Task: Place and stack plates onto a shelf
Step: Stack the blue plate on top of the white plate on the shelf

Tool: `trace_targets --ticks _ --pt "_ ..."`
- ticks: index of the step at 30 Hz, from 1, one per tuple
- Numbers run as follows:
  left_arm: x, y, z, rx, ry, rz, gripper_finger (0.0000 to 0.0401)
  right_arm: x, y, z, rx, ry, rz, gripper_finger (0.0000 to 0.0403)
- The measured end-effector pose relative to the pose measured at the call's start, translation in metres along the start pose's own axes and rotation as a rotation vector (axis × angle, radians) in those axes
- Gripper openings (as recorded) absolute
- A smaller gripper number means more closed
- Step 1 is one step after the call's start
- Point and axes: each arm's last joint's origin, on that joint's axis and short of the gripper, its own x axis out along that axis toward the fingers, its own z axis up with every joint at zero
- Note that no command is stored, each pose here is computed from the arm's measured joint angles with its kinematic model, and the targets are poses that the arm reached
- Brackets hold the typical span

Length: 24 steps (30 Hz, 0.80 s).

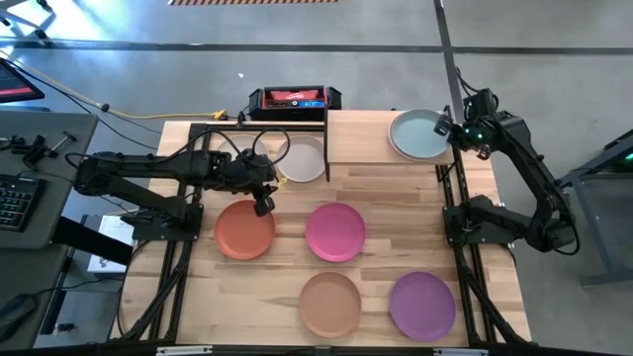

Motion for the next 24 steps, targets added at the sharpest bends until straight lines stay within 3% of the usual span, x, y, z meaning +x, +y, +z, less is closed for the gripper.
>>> trace_targets --ticks 24 --pt "0.0000 0.0000 0.0000 -0.017 0.000 0.000 0.0117 0.0000 0.0005 -0.0006 -0.006 0.019 0.018 0.0001"
